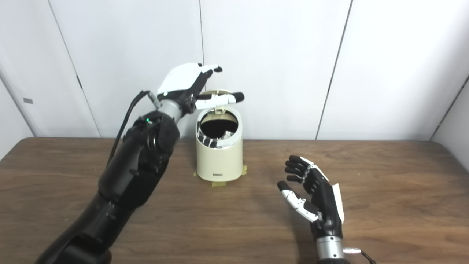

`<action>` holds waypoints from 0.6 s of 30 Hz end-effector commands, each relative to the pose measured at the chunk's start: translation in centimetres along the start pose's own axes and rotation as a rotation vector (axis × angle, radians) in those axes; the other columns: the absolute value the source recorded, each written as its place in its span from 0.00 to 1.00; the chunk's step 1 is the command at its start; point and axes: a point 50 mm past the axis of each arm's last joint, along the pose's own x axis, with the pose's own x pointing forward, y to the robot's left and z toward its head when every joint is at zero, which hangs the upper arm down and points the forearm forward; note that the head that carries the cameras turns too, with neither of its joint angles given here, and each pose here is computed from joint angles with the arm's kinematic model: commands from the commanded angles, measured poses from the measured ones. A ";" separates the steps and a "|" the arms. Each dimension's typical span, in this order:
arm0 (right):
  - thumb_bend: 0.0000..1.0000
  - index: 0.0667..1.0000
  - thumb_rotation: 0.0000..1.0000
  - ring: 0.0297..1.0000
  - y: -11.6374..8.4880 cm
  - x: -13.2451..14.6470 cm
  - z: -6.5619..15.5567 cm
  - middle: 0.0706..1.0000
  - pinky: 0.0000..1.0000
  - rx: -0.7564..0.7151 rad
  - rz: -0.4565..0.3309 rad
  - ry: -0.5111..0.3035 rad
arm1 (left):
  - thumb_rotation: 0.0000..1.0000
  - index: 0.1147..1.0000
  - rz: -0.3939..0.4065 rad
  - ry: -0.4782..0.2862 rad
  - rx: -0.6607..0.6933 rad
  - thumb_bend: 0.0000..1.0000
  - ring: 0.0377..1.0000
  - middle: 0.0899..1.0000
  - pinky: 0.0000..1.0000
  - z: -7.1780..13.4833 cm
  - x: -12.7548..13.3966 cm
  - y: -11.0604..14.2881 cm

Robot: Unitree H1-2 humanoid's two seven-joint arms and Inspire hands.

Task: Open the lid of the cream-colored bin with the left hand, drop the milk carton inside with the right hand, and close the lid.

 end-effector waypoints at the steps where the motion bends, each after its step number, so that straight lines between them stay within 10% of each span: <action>1: 0.28 0.70 0.19 0.70 1.0 -2.4 -1.5 0.70 0.65 0.031 -0.013 0.058 | 0.99 0.88 0.122 -0.053 0.043 0.93 1.00 0.91 1.00 2.0 1.2 3.6; 18: 0.27 0.69 0.12 0.68 1.5 -2.4 -1.2 0.68 0.63 0.021 -0.009 0.078 | 0.97 0.82 0.034 -0.055 0.048 0.94 1.00 0.88 1.00 2.8 0.4 0.9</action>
